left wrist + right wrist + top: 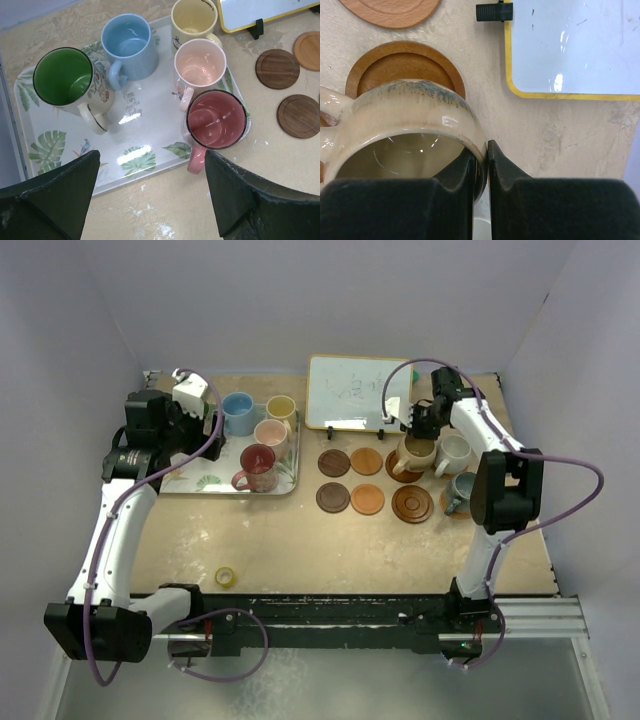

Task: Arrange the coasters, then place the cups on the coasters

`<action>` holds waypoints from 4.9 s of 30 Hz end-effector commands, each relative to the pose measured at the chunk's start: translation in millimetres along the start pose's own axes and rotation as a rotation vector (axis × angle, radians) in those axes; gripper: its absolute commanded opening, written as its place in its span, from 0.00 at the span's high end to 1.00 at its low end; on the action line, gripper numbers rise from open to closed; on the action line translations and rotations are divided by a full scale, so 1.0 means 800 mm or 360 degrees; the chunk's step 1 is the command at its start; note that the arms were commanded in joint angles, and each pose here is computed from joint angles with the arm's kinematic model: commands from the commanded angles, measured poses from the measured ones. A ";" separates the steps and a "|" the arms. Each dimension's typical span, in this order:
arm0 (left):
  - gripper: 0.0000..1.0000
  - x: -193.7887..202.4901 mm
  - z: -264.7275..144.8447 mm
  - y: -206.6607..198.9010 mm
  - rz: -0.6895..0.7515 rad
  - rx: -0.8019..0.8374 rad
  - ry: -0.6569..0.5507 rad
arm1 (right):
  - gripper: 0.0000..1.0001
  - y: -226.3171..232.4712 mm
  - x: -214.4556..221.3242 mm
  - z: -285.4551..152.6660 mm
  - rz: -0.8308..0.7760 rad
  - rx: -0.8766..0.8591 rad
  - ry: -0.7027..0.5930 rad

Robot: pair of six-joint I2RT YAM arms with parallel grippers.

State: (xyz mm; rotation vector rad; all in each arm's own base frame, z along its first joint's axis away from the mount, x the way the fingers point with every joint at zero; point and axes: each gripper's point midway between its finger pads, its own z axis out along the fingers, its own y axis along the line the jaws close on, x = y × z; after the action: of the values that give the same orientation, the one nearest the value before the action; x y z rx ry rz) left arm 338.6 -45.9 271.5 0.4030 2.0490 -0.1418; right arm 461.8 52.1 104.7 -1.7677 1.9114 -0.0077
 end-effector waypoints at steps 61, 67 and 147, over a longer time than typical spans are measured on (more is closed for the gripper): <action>0.18 -0.006 0.000 -0.001 0.0040 0.0026 -0.0052 | 0.99 -0.001 -0.027 0.021 -0.0165 -0.0090 -0.0112; 0.18 -0.006 0.000 -0.001 0.0043 0.0025 -0.0050 | 0.95 0.002 -0.025 0.023 -0.0159 -0.0098 -0.0107; 0.17 -0.051 0.093 0.028 0.0106 0.0024 -0.0199 | 0.00 0.127 -0.074 -0.202 0.1301 0.0499 -0.0346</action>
State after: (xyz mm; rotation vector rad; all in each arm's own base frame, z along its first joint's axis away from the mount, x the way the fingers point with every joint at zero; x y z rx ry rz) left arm 403.9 -47.2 229.8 0.4579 2.0460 -0.1173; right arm 306.7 72.0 223.3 -0.6851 2.2238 0.2249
